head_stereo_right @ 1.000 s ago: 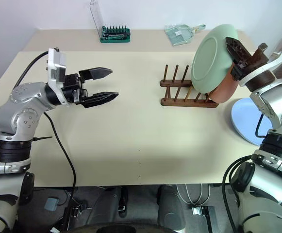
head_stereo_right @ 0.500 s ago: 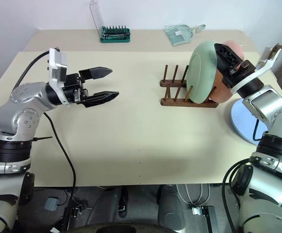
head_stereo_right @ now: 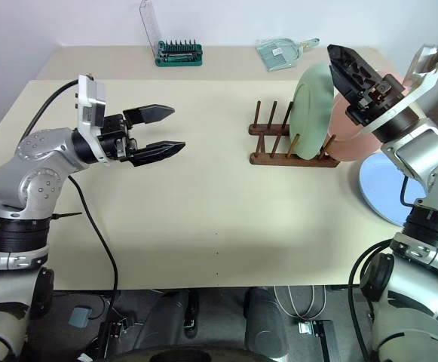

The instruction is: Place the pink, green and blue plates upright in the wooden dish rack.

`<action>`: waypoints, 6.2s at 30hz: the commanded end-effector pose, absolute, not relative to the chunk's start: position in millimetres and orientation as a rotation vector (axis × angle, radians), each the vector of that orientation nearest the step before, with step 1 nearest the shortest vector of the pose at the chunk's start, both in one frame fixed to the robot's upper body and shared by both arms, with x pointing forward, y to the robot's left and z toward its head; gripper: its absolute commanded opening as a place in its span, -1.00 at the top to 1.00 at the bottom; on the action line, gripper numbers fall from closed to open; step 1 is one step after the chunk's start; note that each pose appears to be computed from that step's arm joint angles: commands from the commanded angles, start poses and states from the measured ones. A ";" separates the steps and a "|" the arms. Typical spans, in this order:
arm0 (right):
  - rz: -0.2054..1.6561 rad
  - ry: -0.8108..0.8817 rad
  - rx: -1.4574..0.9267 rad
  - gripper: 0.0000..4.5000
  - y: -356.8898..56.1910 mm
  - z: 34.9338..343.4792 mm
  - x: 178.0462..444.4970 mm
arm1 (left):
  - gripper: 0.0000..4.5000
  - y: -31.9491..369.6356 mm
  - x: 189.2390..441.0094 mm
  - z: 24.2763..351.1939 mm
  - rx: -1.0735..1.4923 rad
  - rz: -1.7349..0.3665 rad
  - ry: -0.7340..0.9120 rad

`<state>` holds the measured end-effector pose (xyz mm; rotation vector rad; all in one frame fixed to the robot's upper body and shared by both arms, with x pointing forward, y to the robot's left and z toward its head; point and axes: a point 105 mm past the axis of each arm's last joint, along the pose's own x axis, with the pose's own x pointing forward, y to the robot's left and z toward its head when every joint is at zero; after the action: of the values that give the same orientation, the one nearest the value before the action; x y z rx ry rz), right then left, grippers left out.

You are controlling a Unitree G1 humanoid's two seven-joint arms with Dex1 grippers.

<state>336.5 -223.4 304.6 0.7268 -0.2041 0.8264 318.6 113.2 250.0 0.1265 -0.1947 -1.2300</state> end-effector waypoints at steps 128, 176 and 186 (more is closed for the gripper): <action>0.949 -0.249 0.545 0.98 -188.6 291.6 327.9 | -1.00 121.0 299.7 240.2 0.263 -1.263 -0.211; 0.197 -0.768 0.227 0.97 -335.0 365.7 320.9 | -1.00 95.4 297.5 239.4 0.211 -1.359 -0.232; -0.146 -0.572 0.022 0.99 -386.0 314.6 326.7 | -1.00 90.3 301.3 239.6 0.209 -1.388 -0.232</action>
<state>335.5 -380.8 301.2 0.0619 -0.5272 -0.1102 303.1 91.5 227.4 0.1714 -0.1761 -1.3829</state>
